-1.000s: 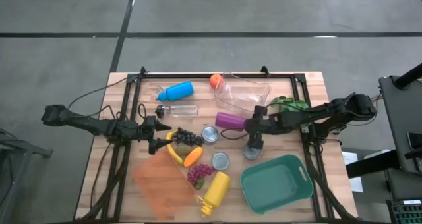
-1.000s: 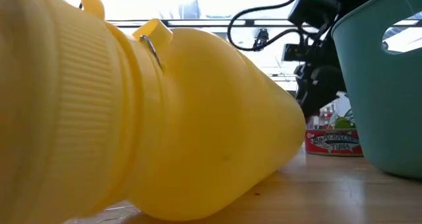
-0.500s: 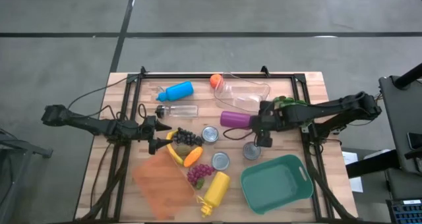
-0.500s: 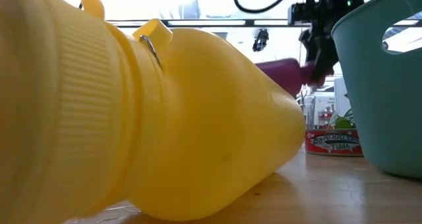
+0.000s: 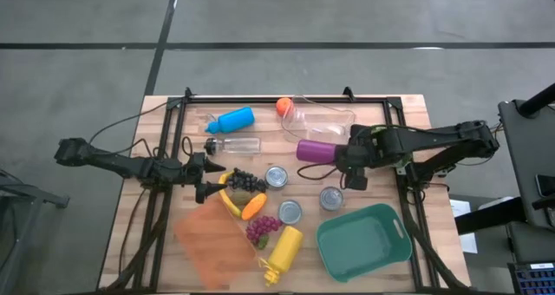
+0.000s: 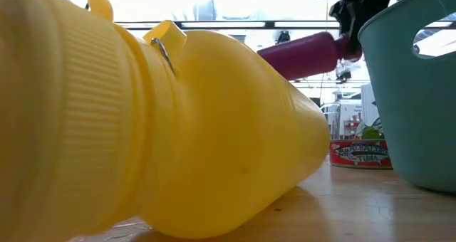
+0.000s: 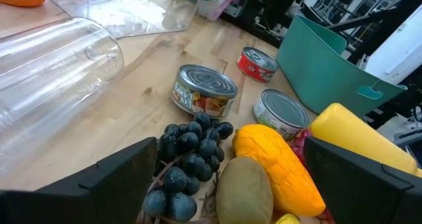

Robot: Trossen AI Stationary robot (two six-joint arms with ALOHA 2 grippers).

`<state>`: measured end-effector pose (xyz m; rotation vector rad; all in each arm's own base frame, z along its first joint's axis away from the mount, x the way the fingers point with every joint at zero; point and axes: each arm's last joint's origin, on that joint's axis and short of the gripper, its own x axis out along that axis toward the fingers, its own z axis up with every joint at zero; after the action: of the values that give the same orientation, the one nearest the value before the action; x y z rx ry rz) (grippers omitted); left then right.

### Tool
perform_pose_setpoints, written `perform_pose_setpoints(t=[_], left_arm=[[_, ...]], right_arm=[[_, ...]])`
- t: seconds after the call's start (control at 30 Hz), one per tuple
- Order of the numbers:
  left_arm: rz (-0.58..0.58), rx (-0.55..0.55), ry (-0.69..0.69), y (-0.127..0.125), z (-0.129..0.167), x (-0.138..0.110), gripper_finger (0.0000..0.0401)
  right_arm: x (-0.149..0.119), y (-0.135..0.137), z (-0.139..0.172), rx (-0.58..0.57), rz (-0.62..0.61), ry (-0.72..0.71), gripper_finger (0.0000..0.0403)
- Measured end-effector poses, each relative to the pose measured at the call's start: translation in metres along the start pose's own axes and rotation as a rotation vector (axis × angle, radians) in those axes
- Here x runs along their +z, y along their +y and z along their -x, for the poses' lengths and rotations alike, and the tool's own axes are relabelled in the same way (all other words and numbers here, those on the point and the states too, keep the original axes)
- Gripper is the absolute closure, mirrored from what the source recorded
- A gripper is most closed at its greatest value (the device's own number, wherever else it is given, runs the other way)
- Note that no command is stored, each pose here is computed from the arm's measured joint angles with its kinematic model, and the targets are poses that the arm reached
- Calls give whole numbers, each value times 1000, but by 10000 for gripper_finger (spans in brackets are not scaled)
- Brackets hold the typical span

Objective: Pick & Place Food Item
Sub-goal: Put the purple water bottle into the transparent bin

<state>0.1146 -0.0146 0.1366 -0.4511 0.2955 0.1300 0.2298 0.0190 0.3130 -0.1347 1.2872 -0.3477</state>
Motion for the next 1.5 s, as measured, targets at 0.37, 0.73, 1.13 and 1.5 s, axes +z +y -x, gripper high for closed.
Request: perform_pose_setpoints(t=[0.37, 0.73, 1.13, 1.5], left_arm=[[0, 0, 0, 0, 0, 0, 17], [0, 0, 0, 0, 0, 0, 17], [0, 0, 0, 0, 0, 0, 17], [0, 0, 0, 0, 0, 0, 17]], right_arm=[[-19, -7, 17, 44, -92, 229, 198], [-25, -3, 7, 99, -99, 293, 198], [-19, -4, 21, -2, -66, 178, 190], [-15, -6, 31, -95, -84, 17, 199]])
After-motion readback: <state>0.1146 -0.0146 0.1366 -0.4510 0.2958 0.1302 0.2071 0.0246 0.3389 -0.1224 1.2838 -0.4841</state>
